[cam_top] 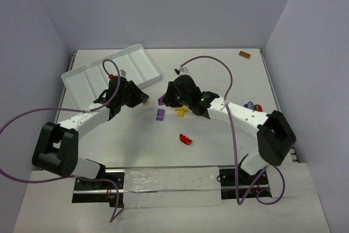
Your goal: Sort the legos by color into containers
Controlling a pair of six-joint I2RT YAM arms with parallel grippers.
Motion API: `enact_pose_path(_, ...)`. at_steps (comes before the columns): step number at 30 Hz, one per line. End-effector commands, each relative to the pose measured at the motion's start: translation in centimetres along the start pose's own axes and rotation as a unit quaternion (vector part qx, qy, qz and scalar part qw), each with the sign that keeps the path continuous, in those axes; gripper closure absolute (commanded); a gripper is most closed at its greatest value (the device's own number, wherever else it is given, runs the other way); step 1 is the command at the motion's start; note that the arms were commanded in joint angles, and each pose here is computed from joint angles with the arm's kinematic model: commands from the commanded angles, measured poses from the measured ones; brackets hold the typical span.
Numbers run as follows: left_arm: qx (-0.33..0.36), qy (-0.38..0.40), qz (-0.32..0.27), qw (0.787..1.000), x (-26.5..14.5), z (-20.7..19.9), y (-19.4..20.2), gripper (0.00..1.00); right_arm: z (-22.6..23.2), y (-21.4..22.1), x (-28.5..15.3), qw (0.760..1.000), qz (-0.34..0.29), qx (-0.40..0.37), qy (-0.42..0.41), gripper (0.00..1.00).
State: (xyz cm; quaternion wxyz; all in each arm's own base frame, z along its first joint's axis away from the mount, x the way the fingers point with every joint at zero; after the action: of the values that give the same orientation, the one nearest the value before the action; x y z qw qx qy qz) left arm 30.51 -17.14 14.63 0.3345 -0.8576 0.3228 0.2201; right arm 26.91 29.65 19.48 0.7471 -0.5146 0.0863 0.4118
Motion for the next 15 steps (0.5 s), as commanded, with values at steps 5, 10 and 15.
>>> enact_pose_path(5, 0.013, -0.003, -0.007, 1.0, 0.1, -0.6, -0.5, 1.0, -8.9, -1.9, -3.4, 0.992, -0.047, 0.02, 0.12, 1.0)
enact_pose_path(10, 0.02, -0.025, -0.014, 0.999, 0.2, -0.6, -1.1, 1.0, -14.2, -0.6, -3.0, 0.981, -0.022, 0.035, 0.189, 0.99)
enact_pose_path(15, 0.031, -0.054, -0.026, 0.998, 0.1, -0.8, -2.2, 1.0, -16.1, 1.0, -2.1, 0.978, 0.003, 0.046, 0.205, 0.92)
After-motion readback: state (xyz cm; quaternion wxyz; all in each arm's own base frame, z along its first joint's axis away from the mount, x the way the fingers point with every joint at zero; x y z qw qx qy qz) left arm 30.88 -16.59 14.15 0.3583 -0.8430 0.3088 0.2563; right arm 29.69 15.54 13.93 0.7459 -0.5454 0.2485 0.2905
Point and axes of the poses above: each gripper's point midway between its finger pads, its own x axis out along the fingers, its own z axis along the line the jaws close on, y = z × x, the point moved 6 cm from there along -x, back along the fingers, and after that the axes turned 2 degrees about -x, right-handed, at the moved point
